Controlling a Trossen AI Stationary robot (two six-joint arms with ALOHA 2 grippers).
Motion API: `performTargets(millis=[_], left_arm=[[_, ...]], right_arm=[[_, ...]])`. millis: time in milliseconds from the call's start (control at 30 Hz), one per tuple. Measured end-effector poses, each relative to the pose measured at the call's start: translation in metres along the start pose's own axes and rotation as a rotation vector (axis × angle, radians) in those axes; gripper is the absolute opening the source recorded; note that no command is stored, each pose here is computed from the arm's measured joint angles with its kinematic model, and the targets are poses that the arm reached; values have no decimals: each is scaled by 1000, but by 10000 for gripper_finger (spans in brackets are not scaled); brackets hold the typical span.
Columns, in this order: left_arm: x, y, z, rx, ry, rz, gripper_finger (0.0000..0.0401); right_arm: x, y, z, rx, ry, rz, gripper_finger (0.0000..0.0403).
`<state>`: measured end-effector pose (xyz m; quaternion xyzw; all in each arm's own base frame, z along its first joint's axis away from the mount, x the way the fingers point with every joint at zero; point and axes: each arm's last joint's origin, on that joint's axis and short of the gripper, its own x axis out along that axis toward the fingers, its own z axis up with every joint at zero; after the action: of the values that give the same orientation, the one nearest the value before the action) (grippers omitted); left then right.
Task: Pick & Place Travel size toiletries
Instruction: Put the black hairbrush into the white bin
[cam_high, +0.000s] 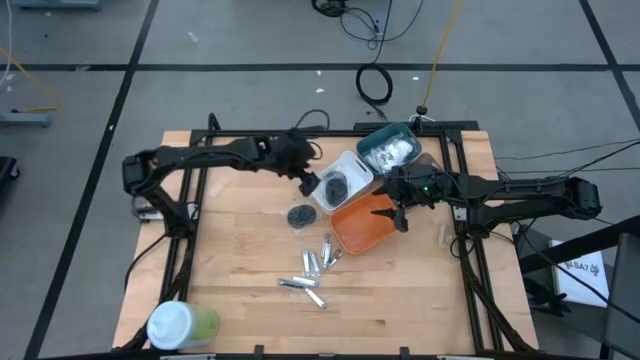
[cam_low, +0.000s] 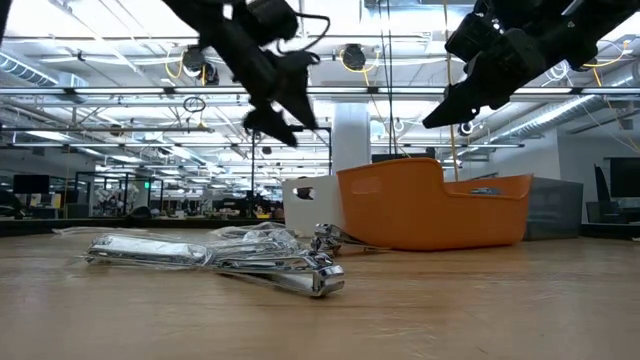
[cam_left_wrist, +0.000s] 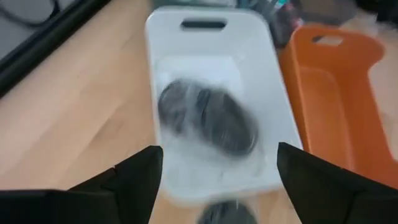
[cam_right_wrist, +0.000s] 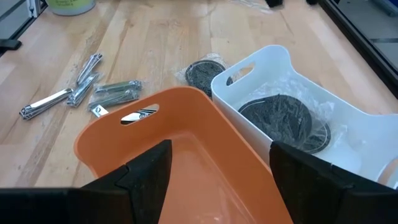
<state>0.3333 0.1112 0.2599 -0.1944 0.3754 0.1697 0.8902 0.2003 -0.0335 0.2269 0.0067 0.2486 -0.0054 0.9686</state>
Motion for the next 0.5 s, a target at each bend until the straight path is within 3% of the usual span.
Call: performTargets(millis=[133, 267, 500], left_arm=[[-21, 0, -14, -16, 99, 71, 320], [-15, 6, -43, -67, 237, 111, 319], [15, 28, -78, -128, 199, -84, 291]], right_arm=[[0, 0, 0, -4, 4, 0, 256], [0, 0, -1, -6, 6, 1, 256], [0, 0, -1, -14, 9, 1, 256]])
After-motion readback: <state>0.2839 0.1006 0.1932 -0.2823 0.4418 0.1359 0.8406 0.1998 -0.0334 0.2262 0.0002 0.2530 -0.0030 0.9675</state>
